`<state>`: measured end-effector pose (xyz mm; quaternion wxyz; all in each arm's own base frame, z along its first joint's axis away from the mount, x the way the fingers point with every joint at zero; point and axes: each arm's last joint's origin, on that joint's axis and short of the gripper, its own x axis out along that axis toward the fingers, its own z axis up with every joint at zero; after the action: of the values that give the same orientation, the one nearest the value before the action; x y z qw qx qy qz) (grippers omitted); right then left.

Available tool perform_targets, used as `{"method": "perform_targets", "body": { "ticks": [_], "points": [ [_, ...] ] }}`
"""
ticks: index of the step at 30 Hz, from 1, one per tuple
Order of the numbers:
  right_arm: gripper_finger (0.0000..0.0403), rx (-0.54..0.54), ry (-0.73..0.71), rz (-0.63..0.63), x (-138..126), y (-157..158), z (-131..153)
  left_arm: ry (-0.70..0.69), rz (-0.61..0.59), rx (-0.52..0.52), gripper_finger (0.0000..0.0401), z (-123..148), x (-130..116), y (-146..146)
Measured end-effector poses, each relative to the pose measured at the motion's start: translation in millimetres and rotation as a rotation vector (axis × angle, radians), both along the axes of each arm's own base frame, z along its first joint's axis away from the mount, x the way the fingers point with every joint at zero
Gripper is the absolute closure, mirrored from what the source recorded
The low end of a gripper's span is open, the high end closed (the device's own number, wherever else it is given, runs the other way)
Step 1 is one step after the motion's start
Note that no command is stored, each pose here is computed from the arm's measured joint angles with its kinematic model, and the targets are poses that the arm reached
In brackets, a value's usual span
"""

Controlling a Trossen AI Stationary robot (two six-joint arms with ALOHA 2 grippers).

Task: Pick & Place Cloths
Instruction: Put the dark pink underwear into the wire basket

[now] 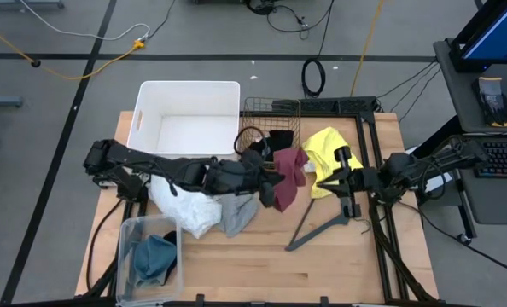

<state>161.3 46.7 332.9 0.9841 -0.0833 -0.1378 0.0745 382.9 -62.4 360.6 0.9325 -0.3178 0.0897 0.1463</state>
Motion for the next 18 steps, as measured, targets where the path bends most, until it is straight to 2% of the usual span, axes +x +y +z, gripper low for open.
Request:
{"method": "perform_targets", "body": {
  "ticks": [5,13,18],
  "points": [
    [0.0350,-0.073,-0.014,-0.116,0.2,-2.7,1.3,0.000,0.010,-0.007,0.0401,0.0,2.2,12.8],
    [0.0248,-0.195,-0.077,-0.190,4.0,-2.3,4.6,-0.017,0.022,0.003,0.0401,2.0,4.0,23.0],
    [0.0188,-0.208,-0.048,-0.303,10.5,-3.5,1.6,-0.057,0.010,0.024,0.0401,8.0,3.4,23.1]
  ]
}}
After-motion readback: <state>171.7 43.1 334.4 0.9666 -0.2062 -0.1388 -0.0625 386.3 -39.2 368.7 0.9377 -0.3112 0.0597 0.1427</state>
